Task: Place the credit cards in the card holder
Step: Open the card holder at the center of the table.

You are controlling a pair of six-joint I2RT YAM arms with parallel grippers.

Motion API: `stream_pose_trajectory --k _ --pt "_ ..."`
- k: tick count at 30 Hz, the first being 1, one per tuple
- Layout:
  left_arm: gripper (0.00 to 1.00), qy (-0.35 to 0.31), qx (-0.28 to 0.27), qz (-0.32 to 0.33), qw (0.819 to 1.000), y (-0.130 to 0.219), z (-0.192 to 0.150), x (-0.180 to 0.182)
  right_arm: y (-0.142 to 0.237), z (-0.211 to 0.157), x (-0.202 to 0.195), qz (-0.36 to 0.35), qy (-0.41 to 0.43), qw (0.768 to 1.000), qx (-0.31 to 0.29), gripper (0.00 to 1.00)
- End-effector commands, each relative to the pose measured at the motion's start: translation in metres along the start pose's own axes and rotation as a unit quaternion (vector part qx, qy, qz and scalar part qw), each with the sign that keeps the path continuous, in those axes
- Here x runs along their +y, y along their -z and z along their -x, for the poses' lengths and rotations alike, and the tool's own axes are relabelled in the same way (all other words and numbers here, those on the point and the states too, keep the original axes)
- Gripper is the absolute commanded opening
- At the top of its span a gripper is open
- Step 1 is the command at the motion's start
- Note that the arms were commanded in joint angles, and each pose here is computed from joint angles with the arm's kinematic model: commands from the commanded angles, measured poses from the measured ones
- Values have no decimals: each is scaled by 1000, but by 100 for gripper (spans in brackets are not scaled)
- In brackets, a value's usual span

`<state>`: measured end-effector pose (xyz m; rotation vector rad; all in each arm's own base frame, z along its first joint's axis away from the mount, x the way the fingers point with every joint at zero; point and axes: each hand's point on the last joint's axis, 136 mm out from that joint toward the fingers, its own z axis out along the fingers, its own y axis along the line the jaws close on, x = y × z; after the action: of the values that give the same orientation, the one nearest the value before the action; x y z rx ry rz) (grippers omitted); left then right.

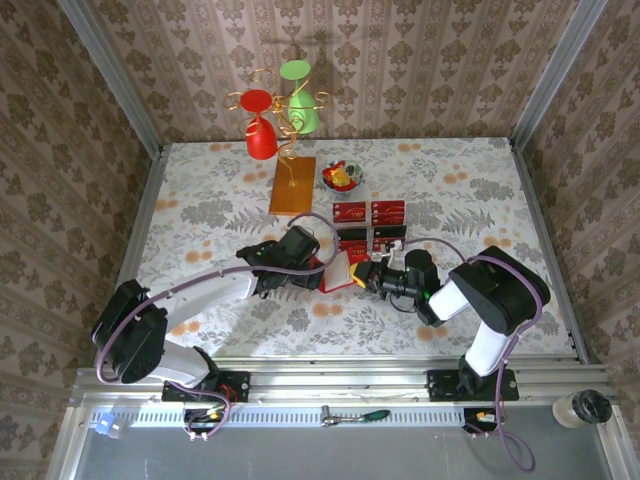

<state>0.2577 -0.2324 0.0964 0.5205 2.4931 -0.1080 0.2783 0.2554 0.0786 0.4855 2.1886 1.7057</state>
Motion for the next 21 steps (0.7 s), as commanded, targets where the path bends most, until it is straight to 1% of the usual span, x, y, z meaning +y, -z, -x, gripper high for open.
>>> stream_pose_trajectory --k 1,7,13,14,21 --pt "100 6 -8 7 1000 -11 -3 0 2 5 -2 -2 32 999 -42 0" --pt "100 10 7 13 1000 -25 -19 1 10 0 -16 -29 39 997 -66 0" --pt "100 14 15 15 1000 -34 -31 2 14 -8 -31 -65 47 994 -76 0" --pt "100 13 18 17 1000 -36 -33 2 14 -9 -32 -69 47 994 -77 1" --pt "100 7 31 35 999 -46 -42 7 24 -9 -36 -106 58 989 -83 37"
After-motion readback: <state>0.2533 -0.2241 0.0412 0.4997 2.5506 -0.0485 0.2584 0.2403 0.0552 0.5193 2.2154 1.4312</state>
